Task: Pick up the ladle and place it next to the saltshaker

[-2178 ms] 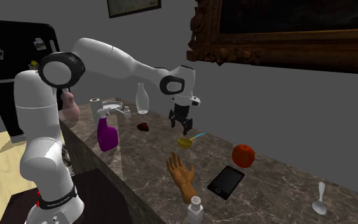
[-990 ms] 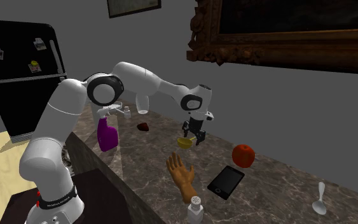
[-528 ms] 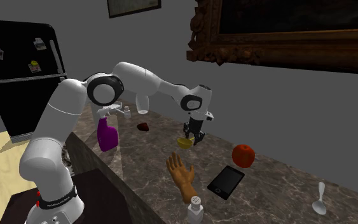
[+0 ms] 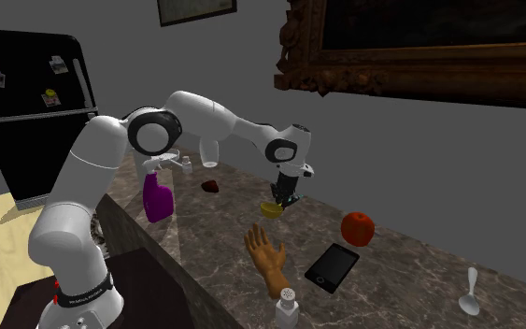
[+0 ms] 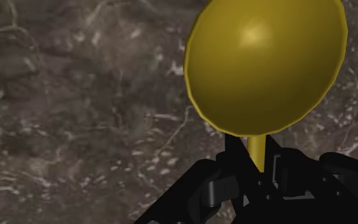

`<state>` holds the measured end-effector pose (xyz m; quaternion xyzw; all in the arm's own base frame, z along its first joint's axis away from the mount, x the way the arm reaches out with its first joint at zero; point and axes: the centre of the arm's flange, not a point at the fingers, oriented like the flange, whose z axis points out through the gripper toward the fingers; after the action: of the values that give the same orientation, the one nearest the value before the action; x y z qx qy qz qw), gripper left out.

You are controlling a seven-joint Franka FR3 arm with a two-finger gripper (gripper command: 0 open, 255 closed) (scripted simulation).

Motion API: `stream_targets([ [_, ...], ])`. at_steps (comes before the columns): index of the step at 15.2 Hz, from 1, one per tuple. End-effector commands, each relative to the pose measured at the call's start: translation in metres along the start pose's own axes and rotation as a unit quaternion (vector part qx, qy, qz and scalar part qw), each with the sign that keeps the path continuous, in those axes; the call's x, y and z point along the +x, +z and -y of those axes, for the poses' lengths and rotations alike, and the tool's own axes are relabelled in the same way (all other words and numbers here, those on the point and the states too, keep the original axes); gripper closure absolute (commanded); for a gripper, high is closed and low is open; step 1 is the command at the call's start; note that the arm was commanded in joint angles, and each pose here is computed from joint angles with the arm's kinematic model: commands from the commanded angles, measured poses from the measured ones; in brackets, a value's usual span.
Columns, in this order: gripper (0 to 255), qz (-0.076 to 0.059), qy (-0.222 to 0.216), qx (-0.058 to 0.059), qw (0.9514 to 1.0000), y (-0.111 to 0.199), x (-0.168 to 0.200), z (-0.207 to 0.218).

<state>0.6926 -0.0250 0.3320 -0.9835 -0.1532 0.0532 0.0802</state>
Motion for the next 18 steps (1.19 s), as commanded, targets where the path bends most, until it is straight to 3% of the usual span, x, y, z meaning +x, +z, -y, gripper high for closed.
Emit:
stream_targets([
  [1,255,0.0,0.0,0.0,1.0,0.001,0.0,0.0],
  [18,255,0.0,0.0,0.0,1.0,-0.087,-0.007,0.016],
])
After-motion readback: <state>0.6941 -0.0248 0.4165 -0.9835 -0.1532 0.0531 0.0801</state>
